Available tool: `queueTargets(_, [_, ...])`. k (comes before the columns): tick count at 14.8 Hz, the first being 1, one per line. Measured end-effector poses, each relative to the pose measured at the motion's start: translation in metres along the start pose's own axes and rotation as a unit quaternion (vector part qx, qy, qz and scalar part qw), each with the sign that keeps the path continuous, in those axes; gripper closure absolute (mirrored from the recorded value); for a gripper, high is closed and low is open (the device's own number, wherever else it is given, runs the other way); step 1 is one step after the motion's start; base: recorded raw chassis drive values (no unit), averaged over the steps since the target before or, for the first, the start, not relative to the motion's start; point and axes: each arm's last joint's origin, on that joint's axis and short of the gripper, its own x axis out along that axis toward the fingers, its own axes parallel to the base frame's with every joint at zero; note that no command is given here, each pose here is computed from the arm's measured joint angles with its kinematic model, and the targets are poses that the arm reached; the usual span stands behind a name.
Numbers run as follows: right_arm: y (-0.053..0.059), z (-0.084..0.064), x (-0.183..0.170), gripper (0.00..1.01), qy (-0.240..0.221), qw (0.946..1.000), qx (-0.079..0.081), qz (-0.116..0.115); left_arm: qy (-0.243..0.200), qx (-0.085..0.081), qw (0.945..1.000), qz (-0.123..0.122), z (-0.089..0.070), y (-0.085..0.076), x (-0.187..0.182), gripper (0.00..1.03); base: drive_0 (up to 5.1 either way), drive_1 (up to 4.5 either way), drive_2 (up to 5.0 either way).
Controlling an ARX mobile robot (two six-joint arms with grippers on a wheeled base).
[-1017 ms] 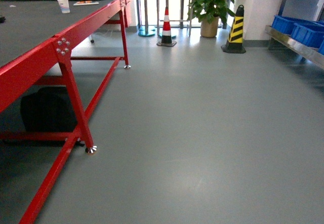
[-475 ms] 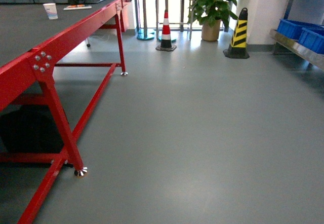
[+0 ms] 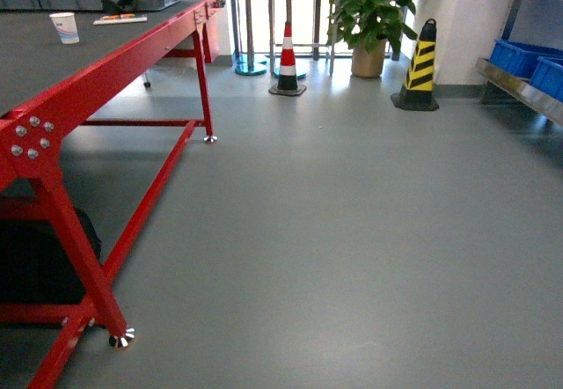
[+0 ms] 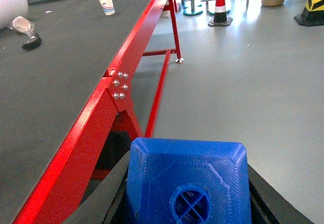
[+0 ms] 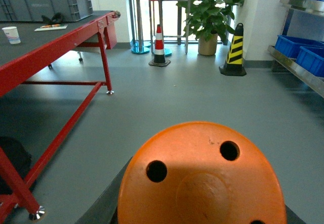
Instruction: Sort blue parts and orange caps into right shelf containers
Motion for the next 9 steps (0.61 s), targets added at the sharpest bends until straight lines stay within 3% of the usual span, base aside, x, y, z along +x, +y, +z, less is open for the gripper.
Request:
queueTargets(5, [0.0,0.0,-0.0001,0.58,0.0,1.0,0.0,0.0,0.0,0.0,1.0,0.0,0.0001,0.0,0.0,0.58,0.0,4.35,-4.3])
queueTargets(9, [0.0001,-0.0003,0.0005,0.58,0.001,1.0,0.0,0.0,0.001,0.0,1.0,0.001,-0.0003,0.0,0.0003,0.58,-1.1,-1.15,-1.1])
